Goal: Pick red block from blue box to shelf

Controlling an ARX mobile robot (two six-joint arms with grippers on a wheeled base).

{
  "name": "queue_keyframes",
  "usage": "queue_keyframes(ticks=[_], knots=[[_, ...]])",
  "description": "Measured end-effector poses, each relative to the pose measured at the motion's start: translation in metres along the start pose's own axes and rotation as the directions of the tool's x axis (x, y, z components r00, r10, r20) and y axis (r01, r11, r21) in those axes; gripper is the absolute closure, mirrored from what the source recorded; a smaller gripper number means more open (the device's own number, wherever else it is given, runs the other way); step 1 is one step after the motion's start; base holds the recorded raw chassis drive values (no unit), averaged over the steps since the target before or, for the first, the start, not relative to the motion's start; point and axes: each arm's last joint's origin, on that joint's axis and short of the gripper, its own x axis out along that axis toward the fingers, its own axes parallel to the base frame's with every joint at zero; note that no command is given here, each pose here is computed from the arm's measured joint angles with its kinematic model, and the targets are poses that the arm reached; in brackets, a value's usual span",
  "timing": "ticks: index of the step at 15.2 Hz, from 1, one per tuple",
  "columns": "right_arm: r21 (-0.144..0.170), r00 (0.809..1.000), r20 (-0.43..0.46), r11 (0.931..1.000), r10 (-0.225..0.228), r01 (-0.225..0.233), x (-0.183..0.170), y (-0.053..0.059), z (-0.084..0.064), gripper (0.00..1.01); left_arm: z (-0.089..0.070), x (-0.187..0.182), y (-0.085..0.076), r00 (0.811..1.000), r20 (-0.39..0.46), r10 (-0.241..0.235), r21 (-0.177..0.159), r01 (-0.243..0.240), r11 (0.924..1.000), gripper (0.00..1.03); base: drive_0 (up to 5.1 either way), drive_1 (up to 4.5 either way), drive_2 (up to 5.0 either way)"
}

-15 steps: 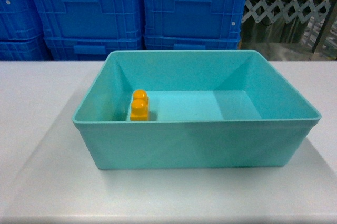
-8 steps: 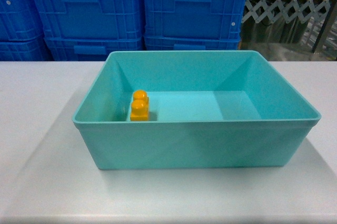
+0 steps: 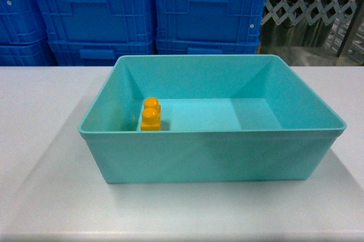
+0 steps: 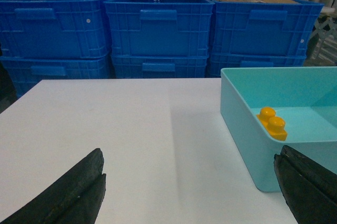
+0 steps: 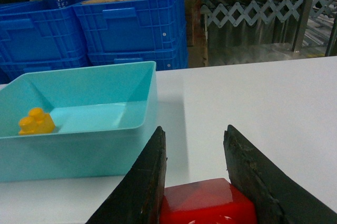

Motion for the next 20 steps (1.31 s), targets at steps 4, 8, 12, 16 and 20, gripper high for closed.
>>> queue_keyframes(ticks=[4,8,12,16,20], knots=[[0.0,1.0,0.0,1.0,0.0,0.0,0.0,0.0,0.0,0.73,0.0,0.0,0.0,1.0,0.0,0.0,0.0,0.0,1.0,0.05,0.0,0.0,0.0],[0.0,1.0,-0.001,1.0,0.001,-0.001,0.0,0.0,-0.0002,0.73,0.0,0.0,0.0001,1.0,0.0,0.001,0.0,-0.001,1.0,0.05,-2.1,-2.08,-2.1],[0.0,1.0,0.0,1.0,0.001,-0.001,0.0,0.0,-0.0001,0.73,0.0,0.0,0.0,1.0,0.0,0.0,0.0,0.0,1.0,0.05,-1.8,-1.85,-1.8],[0.0,1.0,0.0,1.0,0.001,-0.001,0.0,0.0,-0.0001,0.73,0.0,0.0,0.0,1.0,0.0,0.0,0.0,0.0,1.0,0.05,-1.6,-1.62,-1.6],[0.0,1.0,0.0,1.0,0.001,-0.001,0.0,0.0,-0.0001,0.73,0.0,0.0,0.0,1.0,0.0,0.0,0.0,0.0,1.0,0.05,-1.6,-1.61,-1.6]])
